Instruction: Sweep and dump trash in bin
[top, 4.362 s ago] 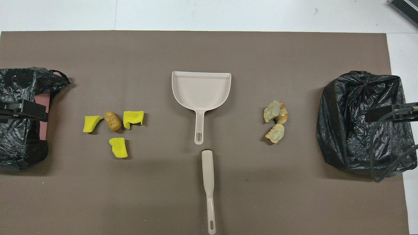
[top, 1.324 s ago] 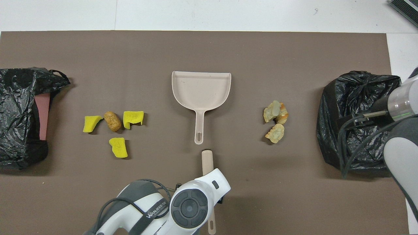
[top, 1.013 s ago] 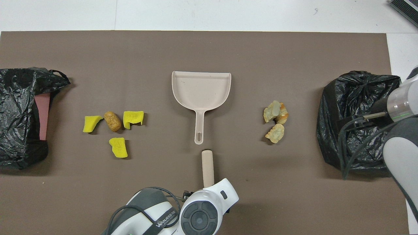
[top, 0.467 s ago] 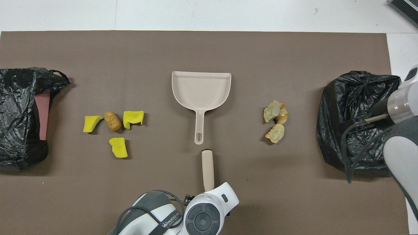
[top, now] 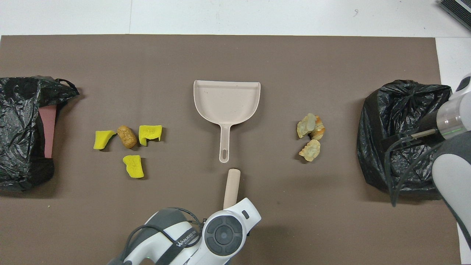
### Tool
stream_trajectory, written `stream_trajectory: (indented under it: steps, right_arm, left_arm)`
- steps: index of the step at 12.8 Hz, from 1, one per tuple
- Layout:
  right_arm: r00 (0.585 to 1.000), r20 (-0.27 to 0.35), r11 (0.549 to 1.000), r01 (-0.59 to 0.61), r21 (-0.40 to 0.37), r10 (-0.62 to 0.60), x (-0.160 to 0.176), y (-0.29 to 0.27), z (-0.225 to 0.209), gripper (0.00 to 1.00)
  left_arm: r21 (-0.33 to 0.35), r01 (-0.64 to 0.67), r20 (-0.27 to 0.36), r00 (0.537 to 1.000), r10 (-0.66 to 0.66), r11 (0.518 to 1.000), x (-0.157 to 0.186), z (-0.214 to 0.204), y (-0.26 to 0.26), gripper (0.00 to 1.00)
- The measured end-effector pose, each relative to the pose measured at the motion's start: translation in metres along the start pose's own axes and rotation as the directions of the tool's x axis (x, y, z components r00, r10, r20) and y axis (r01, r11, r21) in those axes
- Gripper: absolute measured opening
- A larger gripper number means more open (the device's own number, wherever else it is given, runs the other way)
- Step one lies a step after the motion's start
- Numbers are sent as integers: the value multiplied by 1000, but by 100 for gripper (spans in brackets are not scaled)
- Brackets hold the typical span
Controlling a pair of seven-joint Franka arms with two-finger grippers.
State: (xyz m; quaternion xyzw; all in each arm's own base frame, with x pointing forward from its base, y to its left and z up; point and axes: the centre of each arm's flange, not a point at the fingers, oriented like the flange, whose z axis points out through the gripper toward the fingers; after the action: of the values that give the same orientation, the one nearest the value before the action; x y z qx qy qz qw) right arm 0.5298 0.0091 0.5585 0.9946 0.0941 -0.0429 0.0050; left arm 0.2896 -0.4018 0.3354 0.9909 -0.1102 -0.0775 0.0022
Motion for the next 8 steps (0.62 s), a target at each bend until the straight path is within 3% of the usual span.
stream_trajectory:
  steps: [3, 5, 8]
  right_arm:
    - [1000, -1, 1000, -7, 0, 7, 0, 0, 0, 100]
    - [995, -6, 995, -96, 2, 96, 2, -9, -2, 100]
    - [982, -38, 982, -186, -1, 186, 11, -79, -6, 100]
  left_arm:
    - [-4, 103, 23, 994, -103, 995, 28, -23, -53, 26]
    - [-15, 169, 5, 986, -169, 985, 56, -34, -93, 26]
    - [-57, 222, -36, 974, -225, 973, 102, -67, -174, 26]
